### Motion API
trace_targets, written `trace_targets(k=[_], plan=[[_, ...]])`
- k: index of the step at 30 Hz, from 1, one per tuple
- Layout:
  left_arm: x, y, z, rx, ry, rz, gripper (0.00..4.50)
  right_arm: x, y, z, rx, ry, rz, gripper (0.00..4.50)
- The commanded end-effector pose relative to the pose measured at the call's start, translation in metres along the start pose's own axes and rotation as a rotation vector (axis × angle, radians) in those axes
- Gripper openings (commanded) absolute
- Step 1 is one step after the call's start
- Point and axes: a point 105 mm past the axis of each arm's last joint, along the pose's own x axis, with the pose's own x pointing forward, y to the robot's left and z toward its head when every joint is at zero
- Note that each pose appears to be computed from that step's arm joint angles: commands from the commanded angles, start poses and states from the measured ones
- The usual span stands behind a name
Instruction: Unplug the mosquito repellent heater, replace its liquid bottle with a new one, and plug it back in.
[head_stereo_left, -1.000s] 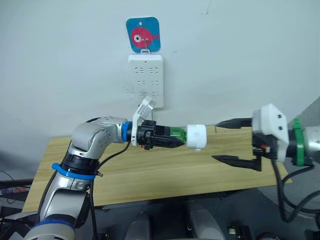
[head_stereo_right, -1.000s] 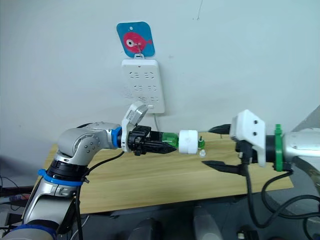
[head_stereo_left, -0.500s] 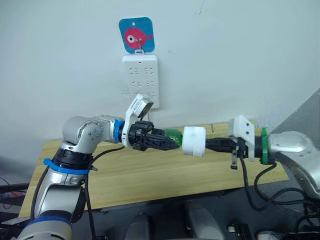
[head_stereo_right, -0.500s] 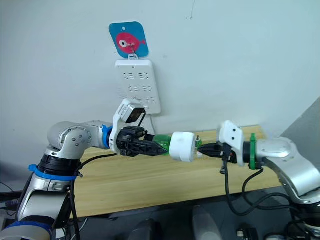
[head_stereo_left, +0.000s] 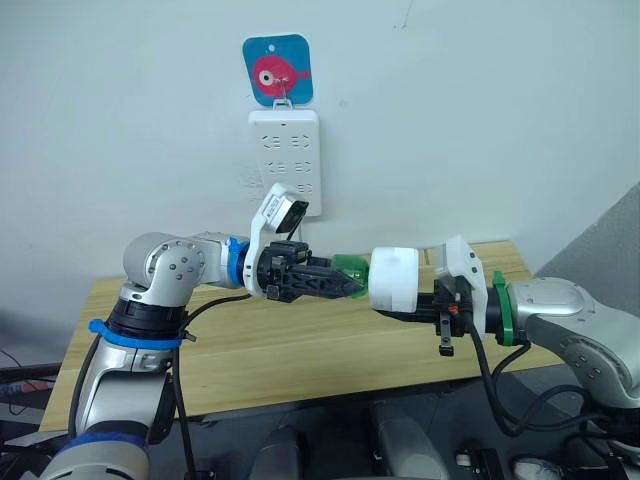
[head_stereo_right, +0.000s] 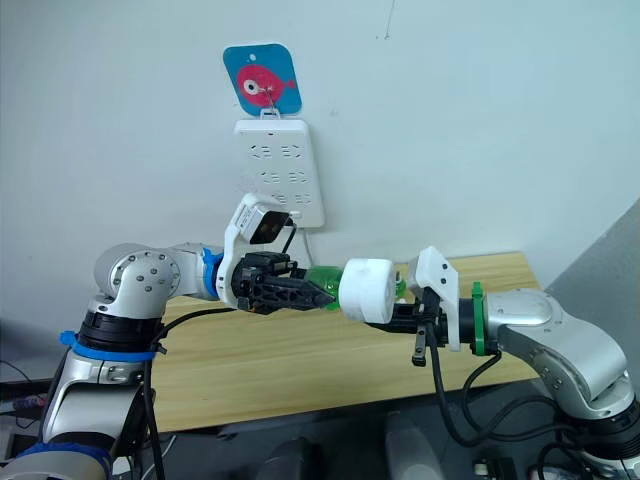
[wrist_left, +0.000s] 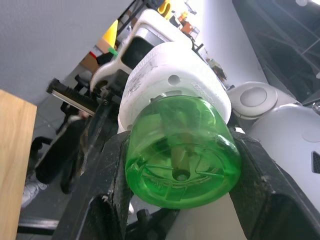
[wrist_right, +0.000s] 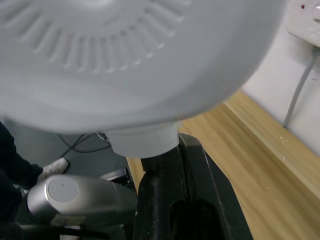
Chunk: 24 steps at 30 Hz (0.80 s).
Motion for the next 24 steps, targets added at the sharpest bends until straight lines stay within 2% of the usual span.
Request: trace_targets(k=[1, 13, 24], plan=[[-0.002, 0.004, 0.007, 0.048, -0.029, 0.046, 2.27, 0.001, 0.021, 0.017, -0.028, -0.068, 0.071, 0.00], [-0.003, 0.018, 0.008, 0.119, -0.042, 0.131, 2.27, 0.000, 0.030, 0.033, 0.027, -0.141, 0.080, 0.00], [-0.002, 0.025, 0.003, 0.177, -0.005, 0.168, 2.27, -0.002, 0.036, 0.043, 0.045, -0.152, 0.111, 0.00]])
